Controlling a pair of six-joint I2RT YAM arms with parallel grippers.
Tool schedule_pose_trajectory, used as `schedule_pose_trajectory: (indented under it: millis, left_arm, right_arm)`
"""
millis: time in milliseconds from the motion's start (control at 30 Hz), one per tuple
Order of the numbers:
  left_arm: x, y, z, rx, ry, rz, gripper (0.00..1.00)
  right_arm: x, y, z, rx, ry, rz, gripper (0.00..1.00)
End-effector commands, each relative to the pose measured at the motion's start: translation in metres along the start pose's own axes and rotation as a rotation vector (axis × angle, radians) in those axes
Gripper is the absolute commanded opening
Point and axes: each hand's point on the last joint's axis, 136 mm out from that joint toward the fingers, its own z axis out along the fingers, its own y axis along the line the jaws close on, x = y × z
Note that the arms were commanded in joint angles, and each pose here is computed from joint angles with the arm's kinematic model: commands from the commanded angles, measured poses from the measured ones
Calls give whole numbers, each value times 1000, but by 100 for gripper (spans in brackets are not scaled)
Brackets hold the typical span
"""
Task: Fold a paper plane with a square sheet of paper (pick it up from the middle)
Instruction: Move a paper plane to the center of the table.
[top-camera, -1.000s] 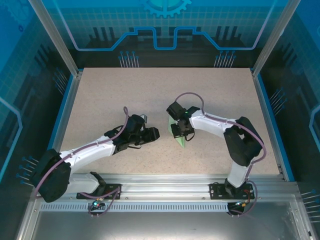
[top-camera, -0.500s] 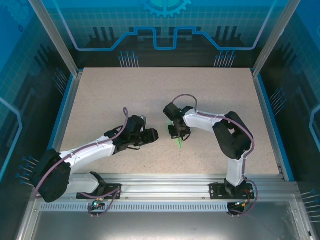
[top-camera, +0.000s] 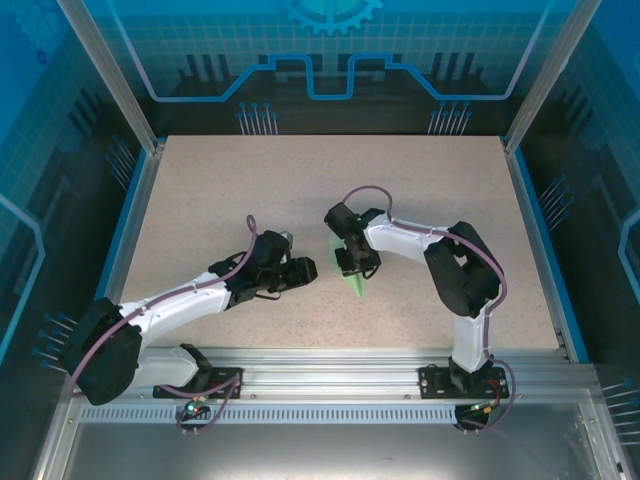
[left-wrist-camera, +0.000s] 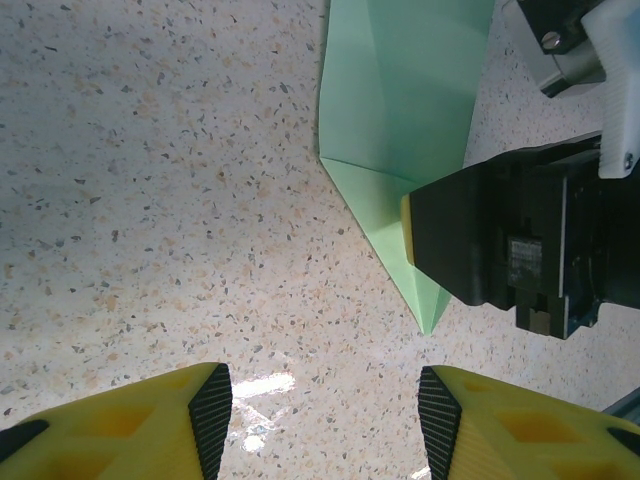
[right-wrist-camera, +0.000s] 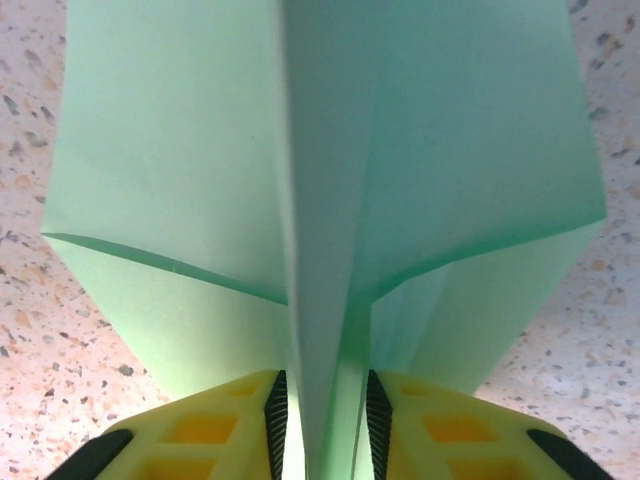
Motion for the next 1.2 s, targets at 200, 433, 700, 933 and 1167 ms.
schedule_pose_trajectory:
  millis: [200, 433, 700, 933, 1167]
  left_arm:
    - [5, 1, 5, -13, 36, -3, 56]
    - [5, 1, 6, -14, 41, -5, 56]
    - [5, -1, 6, -13, 41, -5, 56]
    - [6, 0, 5, -18, 42, -6, 56]
    - [6, 0, 5, -21, 44, -6, 56]
  right_arm:
    - [0, 0, -17, 48, -11, -34, 30]
    - [1, 5, -12, 100, -5, -65, 28]
    - [8, 14, 19, 59, 69, -56, 28]
    - [18, 6, 36, 69, 100, -38, 15]
    - [22, -4, 45, 52, 110, 3, 8]
